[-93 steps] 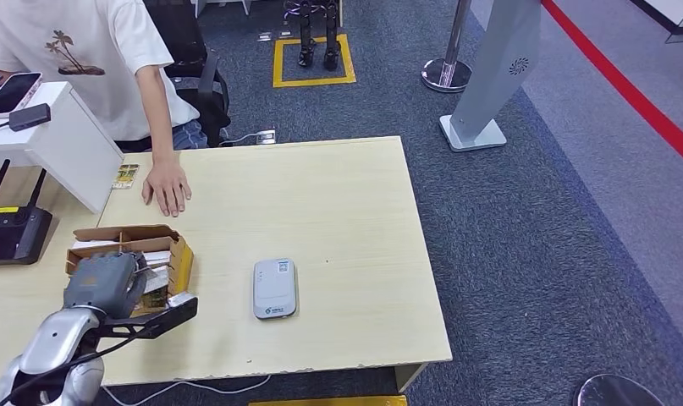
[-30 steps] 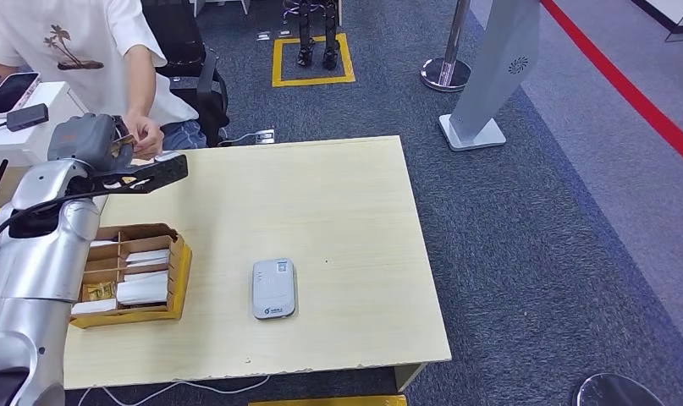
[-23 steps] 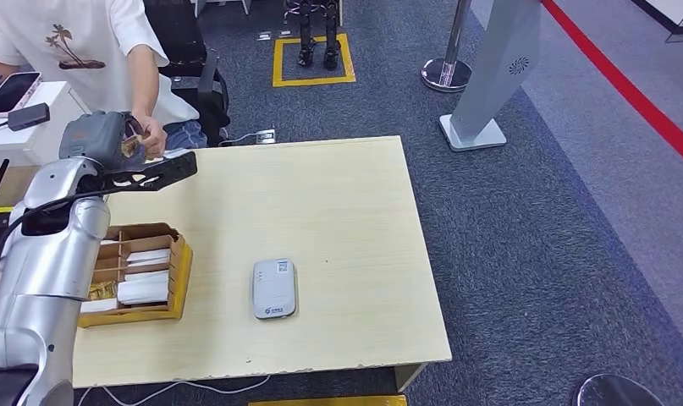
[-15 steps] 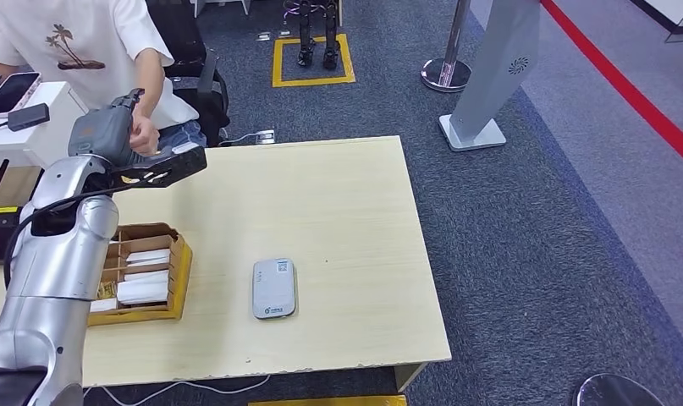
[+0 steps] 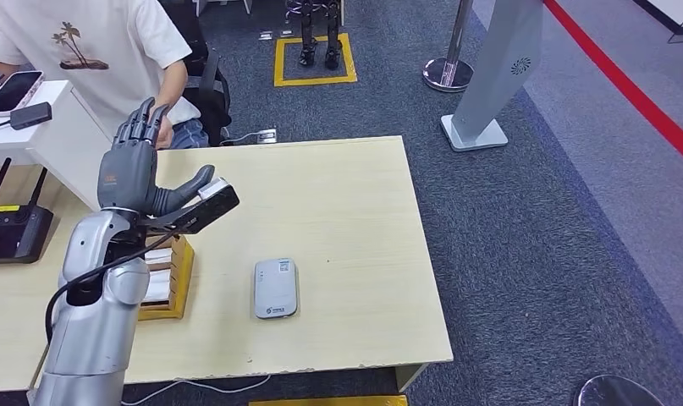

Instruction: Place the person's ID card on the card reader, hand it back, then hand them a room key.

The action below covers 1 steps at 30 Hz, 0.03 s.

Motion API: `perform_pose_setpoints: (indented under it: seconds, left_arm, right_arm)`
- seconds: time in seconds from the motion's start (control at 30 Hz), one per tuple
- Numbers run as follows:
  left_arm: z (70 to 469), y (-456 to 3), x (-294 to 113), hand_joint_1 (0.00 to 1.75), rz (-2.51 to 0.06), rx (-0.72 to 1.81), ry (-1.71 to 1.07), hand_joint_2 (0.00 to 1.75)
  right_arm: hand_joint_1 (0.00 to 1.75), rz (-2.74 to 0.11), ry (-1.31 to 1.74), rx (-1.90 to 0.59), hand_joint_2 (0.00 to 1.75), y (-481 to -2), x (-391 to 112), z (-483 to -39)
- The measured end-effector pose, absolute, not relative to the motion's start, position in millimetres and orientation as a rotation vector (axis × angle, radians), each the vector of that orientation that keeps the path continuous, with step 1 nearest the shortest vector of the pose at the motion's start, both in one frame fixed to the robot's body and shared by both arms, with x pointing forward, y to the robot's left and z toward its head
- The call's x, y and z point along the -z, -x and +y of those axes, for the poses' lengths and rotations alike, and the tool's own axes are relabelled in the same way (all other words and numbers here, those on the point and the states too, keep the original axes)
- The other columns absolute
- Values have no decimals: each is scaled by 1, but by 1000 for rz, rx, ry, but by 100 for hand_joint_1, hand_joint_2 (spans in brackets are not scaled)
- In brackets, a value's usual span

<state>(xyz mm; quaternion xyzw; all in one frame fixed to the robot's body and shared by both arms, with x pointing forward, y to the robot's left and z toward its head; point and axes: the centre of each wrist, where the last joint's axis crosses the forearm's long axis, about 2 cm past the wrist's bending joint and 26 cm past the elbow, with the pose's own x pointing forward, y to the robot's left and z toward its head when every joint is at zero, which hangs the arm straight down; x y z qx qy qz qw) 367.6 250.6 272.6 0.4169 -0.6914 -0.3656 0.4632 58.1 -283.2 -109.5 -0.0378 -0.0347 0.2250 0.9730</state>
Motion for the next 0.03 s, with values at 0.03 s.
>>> perform_pose_setpoints:
  seconds: [0.03]
  left_arm:
    - [249, -365, -272, 0, -1712, 891, -1016, 116]
  right_arm:
    - [0, -70, 76, -453, 175, -58, 110, -283]
